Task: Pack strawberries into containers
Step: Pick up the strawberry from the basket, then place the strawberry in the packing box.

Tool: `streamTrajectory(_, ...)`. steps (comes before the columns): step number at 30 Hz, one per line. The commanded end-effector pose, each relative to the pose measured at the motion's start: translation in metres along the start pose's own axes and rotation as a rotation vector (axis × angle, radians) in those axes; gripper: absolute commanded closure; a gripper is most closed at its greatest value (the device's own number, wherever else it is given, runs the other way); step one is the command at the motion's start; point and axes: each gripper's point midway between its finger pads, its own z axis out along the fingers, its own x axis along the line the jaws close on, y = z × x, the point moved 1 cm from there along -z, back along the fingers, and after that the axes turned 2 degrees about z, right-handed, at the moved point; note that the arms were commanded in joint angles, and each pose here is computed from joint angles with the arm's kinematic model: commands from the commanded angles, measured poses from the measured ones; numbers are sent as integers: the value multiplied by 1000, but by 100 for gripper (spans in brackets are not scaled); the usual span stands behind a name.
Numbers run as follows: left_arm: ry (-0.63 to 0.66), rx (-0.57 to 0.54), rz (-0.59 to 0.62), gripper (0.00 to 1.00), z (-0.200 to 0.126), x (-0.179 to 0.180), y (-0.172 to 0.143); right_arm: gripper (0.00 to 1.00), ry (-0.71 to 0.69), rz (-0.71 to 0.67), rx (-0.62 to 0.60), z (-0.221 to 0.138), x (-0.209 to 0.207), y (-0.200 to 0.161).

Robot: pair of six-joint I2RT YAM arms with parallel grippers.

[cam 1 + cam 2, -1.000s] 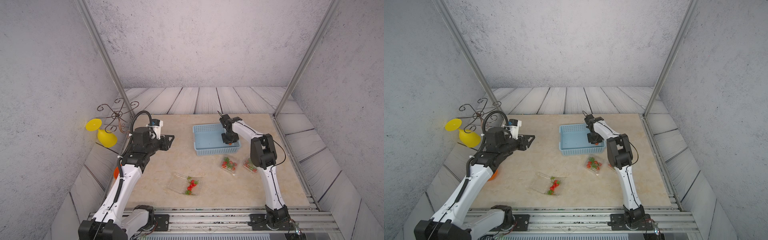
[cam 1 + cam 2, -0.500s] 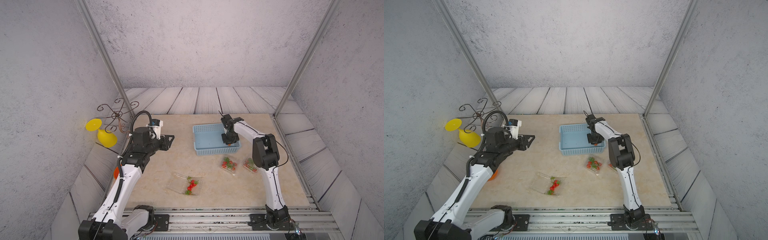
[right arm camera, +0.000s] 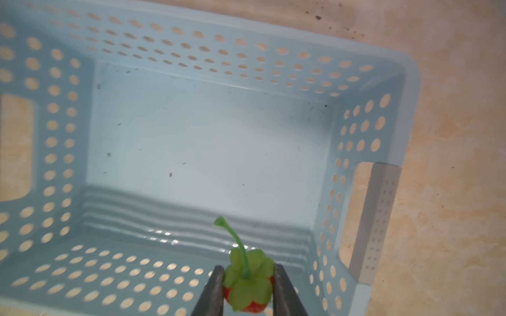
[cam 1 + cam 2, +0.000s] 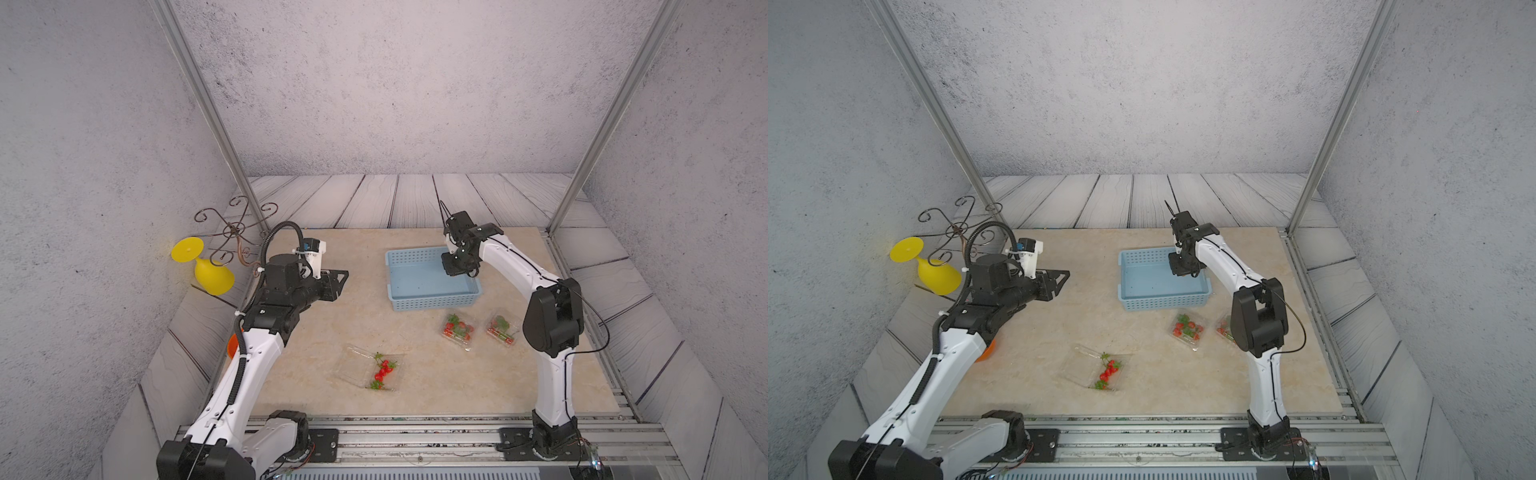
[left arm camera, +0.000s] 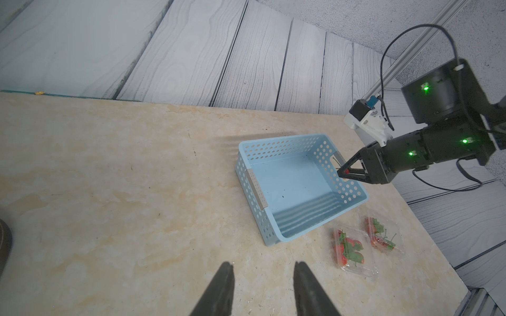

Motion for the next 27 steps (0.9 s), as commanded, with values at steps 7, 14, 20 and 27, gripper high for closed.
streamTrajectory(7, 15, -6, -2, 60, -1, 5, 1, 75, 225, -194, 0, -61, 114, -76)
streamTrajectory(14, 28, -8, -5, 60, -1, 7, 1, 75, 373, -281, 82, -52, 192, -147)
streamTrajectory(20, 34, -15, -3, 60, -4, 7, 2, 75, 441, -354, 157, -40, 237, -185)
streamTrajectory(27, 32, -17, -2, 60, -4, 7, 2, 75, 428, -382, 220, -17, 246, -207)
